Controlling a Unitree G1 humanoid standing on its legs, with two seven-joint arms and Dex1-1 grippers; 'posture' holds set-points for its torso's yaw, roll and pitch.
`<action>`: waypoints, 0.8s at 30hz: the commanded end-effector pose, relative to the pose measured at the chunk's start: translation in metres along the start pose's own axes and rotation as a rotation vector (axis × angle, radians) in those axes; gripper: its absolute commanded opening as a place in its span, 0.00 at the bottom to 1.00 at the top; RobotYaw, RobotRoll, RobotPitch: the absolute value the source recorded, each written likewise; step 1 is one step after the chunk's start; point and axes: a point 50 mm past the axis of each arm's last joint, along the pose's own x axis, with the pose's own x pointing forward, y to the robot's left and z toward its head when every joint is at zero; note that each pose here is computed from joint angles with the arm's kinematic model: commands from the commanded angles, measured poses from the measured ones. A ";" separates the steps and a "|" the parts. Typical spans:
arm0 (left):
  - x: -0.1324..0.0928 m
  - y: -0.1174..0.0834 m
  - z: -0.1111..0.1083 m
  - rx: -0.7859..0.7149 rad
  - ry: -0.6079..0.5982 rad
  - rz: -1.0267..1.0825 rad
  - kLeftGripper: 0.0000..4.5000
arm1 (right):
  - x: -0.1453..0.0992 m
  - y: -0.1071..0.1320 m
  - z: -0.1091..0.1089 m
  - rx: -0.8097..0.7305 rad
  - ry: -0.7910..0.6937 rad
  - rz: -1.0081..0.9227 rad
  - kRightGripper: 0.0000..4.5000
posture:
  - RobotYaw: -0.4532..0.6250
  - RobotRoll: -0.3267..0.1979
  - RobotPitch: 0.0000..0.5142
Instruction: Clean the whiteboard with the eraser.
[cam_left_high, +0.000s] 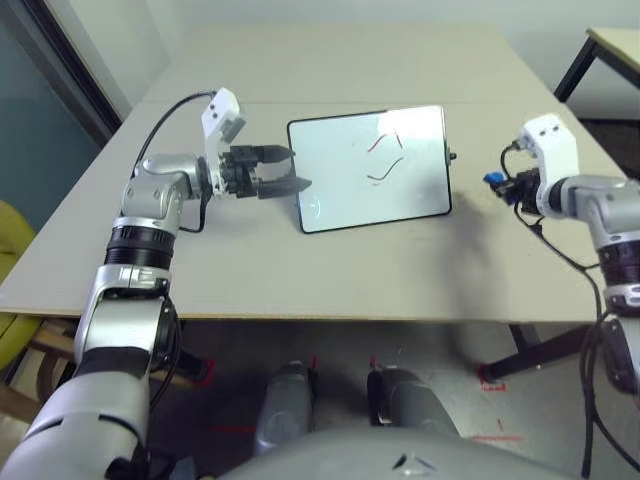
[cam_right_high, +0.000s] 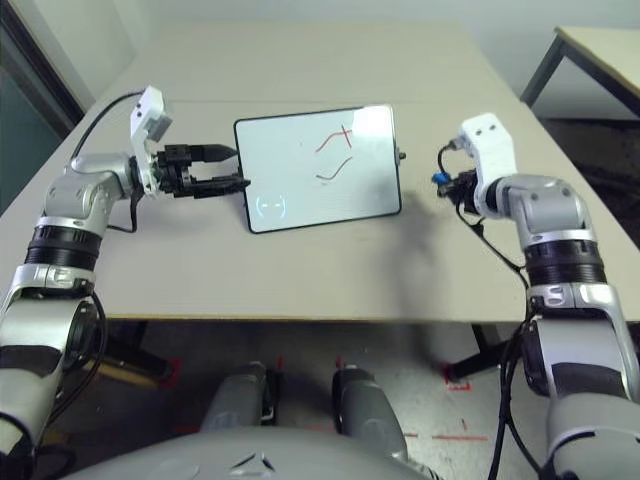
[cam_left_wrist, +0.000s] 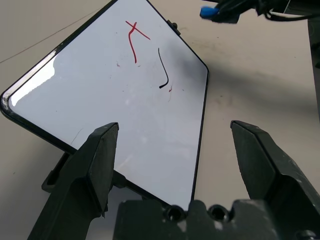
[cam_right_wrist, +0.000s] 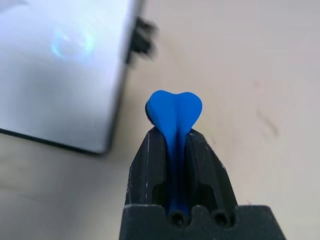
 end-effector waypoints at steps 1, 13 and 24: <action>-0.001 0.002 0.001 0.013 0.011 0.005 1.00 | -0.009 0.012 0.017 -0.036 -0.077 0.048 0.07 | 0.55 0.62 0.07; 0.001 0.002 0.003 0.022 0.005 0.003 1.00 | 0.026 0.080 0.031 -0.321 -0.146 0.130 0.07 | 0.55 0.62 0.07; 0.000 0.002 0.004 0.024 -0.001 0.010 1.00 | 0.056 0.082 0.025 -0.465 -0.111 0.042 0.07 | 0.57 0.62 0.06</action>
